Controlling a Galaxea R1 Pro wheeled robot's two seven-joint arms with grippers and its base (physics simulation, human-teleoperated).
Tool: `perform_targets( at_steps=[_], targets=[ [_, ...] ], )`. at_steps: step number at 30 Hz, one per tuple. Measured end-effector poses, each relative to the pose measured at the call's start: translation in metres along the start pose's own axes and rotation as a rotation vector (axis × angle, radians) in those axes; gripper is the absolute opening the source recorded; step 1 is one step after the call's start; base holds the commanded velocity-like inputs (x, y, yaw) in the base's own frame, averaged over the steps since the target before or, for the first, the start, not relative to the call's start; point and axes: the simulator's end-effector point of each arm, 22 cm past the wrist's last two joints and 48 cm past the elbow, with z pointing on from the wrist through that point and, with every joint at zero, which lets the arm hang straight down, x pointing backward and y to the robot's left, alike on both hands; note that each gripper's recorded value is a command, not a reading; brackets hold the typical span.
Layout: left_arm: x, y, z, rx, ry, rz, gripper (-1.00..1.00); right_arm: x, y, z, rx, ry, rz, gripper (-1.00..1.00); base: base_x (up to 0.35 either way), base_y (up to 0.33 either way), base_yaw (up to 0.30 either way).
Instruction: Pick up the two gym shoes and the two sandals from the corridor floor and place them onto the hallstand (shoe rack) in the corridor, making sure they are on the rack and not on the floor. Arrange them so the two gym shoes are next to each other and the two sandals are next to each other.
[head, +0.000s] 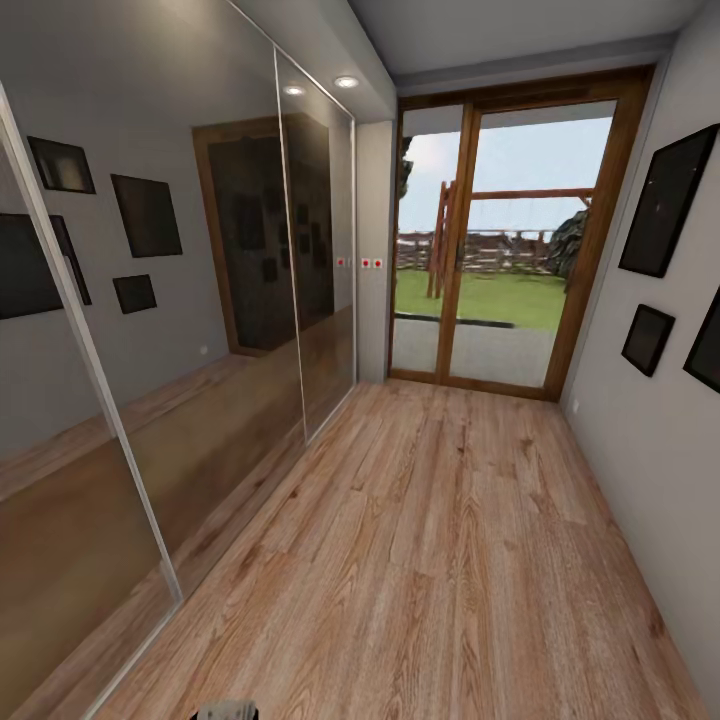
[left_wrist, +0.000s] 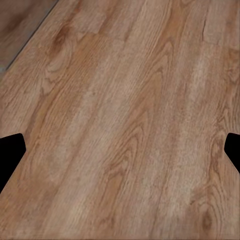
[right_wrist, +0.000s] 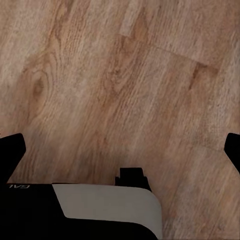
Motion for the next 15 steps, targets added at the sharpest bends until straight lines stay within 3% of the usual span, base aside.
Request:
perform_targets(
  at_steps=[8, 15],
  targets=[
    [0.0006, 0.0001, -0.0001, -0.001, 0.000, 0.000, 1.00, 0.0005, -0.0003, 0.0000, 0.002, -0.001, 0.005, 1.00, 0.000, 0.000, 0.019],
    [0.0007, 0.0004, -0.0001, -0.002, 0.000, 0.000, 1.00, -0.0008, -0.0017, 0.0000, 0.006, -0.004, 0.007, 1.00, 0.000, -0.015, 0.203]
  ],
)
